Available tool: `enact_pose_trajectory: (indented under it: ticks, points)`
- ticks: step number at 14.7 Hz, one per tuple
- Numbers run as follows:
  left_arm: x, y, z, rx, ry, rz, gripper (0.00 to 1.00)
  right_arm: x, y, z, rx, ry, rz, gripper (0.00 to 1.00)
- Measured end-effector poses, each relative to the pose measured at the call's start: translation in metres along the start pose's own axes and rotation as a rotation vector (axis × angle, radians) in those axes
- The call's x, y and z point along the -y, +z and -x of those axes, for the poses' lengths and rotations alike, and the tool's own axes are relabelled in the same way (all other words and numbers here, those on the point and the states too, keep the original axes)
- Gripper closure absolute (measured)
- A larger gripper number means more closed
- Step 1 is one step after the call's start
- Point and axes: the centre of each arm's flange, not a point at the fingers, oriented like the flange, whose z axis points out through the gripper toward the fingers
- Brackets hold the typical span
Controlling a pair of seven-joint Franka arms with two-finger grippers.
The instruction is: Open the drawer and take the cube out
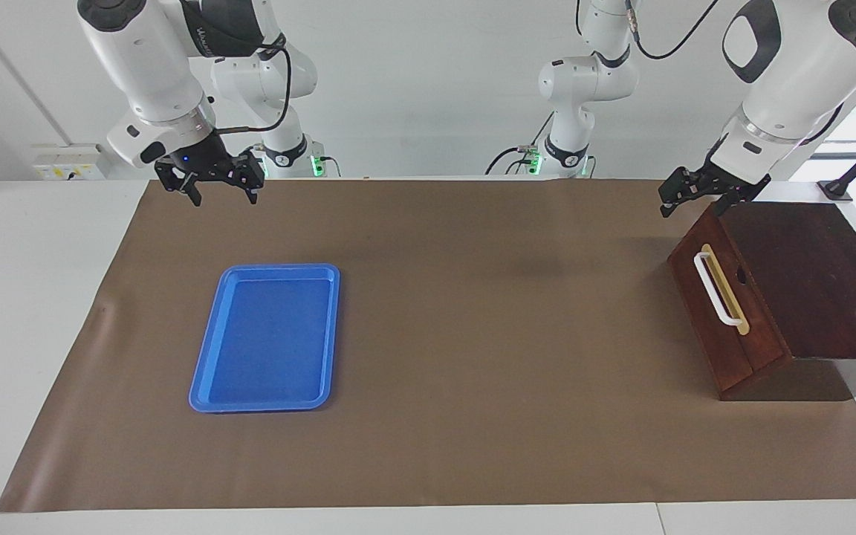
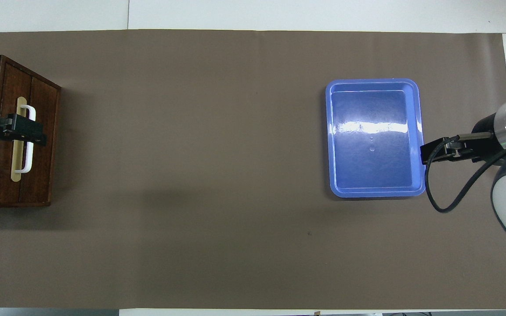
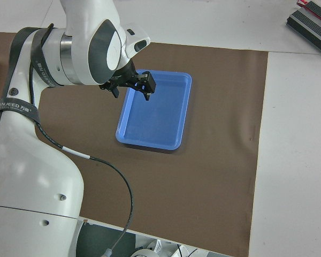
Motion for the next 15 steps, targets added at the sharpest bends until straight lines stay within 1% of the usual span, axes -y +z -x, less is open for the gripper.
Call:
enact_pose_trajectory:
  ticks: [6, 8, 9, 11, 13, 15]
  points:
    - [0.001, -0.001, -0.001, -0.011, 0.002, 0.000, 0.00, 0.000, 0.000, 0.000, 0.002, -0.001, 0.000, 0.00]
    - [0.000, -0.001, -0.004, -0.029, 0.006, -0.001, 0.00, 0.003, 0.000, 0.000, 0.002, -0.006, 0.001, 0.00]
    - [0.001, 0.002, -0.007, -0.042, 0.009, -0.014, 0.00, 0.003, 0.000, 0.000, 0.002, -0.006, 0.001, 0.00]
    - [-0.002, 0.018, -0.018, -0.077, 0.047, -0.096, 0.00, 0.001, 0.000, 0.000, -0.001, -0.002, 0.000, 0.00]
    - [-0.019, 0.050, -0.032, -0.101, 0.114, -0.201, 0.00, -0.001, -0.003, -0.003, -0.030, 0.006, -0.002, 0.00]
    - [-0.027, 0.086, -0.045, -0.105, 0.166, -0.269, 0.00, -0.009, -0.005, -0.006, -0.051, 0.075, -0.006, 0.00]
